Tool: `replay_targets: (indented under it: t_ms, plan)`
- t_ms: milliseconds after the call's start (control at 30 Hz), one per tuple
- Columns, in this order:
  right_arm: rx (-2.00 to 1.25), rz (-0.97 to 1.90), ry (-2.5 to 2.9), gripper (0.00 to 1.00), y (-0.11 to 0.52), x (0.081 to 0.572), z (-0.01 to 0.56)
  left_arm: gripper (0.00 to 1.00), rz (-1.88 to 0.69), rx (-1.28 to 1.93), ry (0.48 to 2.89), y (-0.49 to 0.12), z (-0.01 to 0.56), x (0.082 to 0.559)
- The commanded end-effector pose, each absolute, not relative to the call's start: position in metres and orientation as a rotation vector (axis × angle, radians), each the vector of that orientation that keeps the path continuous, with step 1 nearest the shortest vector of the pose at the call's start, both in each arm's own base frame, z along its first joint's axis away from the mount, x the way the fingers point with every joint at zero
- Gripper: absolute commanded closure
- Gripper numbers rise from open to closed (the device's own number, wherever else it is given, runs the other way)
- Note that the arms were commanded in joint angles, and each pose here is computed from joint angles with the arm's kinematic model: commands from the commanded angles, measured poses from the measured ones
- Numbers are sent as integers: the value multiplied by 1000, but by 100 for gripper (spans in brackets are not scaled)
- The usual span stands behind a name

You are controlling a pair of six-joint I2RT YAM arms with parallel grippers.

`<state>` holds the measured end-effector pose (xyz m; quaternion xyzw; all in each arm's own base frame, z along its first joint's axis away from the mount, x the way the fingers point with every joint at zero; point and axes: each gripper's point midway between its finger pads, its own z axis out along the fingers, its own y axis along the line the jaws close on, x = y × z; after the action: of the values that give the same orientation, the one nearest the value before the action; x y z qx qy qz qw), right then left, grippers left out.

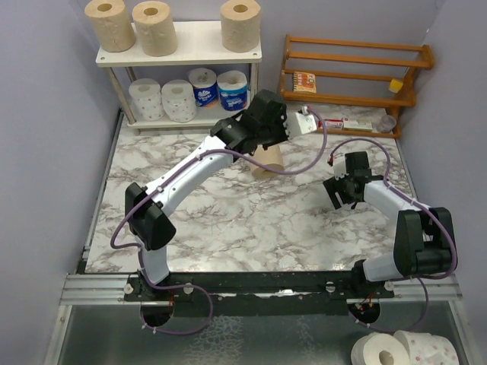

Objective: Place and organize the paper towels onto the shelf

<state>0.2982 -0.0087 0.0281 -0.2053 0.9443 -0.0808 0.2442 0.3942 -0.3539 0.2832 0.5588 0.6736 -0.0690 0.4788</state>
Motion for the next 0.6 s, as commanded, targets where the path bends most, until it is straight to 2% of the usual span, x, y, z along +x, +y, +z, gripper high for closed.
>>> replay_targets:
  t_ms: [0,100,167,233,267,300,333,400,567]
  plan:
    - [-583,-248,2630,23,-13,284,21,100,259,1666,1637,-309,243,380]
    - [-579,-251,2623,23,-14,285,23,99,215,1609,1744,-308,217,380]
    - [-583,-247,2612,23,-12,285,25,75,175,1512,1823,-306,205,394]
    - [-583,-245,2609,23,-12,285,26,54,0,1417,1902,-309,201,405]
    - [-582,-244,2608,23,-12,285,26,39,-124,1377,1936,-313,200,408]
    - [-583,-244,2609,23,-12,285,25,10,-265,1342,1954,-317,204,411]
    - [-583,-245,2609,23,-12,285,25,2,-391,1320,1969,-321,206,413]
    - [-584,-249,2615,23,-13,284,24,1,-628,1340,1963,-334,212,409]
    - [-591,-261,2647,23,-15,279,16,1,-884,1398,1894,-347,227,414]
